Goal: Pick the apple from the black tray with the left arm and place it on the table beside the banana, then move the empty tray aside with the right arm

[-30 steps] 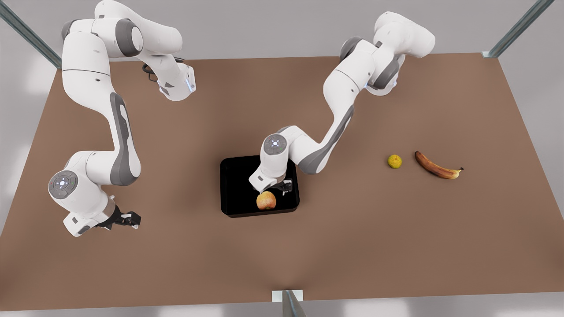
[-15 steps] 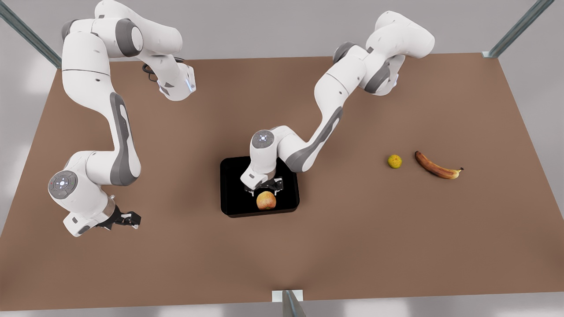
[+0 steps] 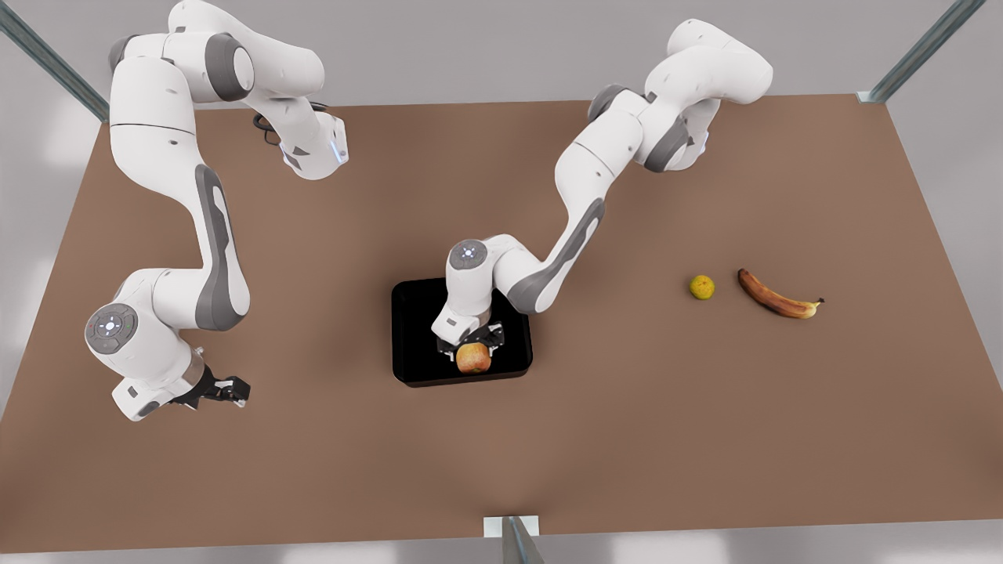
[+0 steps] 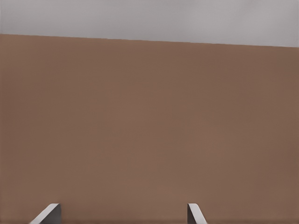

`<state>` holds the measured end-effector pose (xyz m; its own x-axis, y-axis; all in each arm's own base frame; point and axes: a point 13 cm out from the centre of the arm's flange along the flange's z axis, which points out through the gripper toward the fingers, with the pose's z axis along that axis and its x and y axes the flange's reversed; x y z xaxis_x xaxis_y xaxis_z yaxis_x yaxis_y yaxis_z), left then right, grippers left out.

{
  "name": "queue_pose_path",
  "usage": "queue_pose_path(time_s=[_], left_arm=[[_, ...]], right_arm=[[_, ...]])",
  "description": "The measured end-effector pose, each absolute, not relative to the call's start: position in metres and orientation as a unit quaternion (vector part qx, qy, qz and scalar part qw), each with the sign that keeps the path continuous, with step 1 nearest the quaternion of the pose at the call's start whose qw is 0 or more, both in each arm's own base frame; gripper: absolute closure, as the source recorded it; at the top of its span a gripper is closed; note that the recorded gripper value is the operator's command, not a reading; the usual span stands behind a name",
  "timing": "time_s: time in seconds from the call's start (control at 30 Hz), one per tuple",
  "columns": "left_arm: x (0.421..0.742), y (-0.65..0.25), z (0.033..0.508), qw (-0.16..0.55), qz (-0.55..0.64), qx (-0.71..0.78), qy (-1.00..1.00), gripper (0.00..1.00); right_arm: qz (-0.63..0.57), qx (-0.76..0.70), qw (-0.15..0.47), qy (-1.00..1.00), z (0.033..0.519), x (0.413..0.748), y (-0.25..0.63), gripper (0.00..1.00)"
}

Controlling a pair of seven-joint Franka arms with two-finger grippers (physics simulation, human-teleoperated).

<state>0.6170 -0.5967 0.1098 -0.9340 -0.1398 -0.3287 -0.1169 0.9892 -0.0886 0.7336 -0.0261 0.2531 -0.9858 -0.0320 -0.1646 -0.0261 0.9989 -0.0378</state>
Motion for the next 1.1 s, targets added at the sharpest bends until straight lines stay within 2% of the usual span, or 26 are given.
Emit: queue_pose_path(time_s=[0.5, 0.83, 1.07, 1.1], left_arm=[[0.613, -0.594, 0.086, 0.176, -0.019, -0.074, 0.982, 0.0], [0.608, -0.586, 0.051, 0.169, -0.007, -0.076, 0.983, 0.0], [0.608, -0.587, 0.05, 0.173, -0.007, -0.076, 0.982, 0.0], [0.608, -0.587, 0.05, 0.173, -0.007, -0.077, 0.982, 0.08]], right_arm=[[-0.018, -0.015, 0.083, 0.996, 0.253, 0.734, -0.026, 0.0], [-0.018, -0.015, 0.083, 0.996, 0.253, 0.734, -0.026, 0.0], [-0.018, -0.014, 0.083, 0.996, 0.254, 0.734, -0.027, 0.0], [-0.018, -0.014, 0.083, 0.996, 0.254, 0.734, -0.027, 0.0]])
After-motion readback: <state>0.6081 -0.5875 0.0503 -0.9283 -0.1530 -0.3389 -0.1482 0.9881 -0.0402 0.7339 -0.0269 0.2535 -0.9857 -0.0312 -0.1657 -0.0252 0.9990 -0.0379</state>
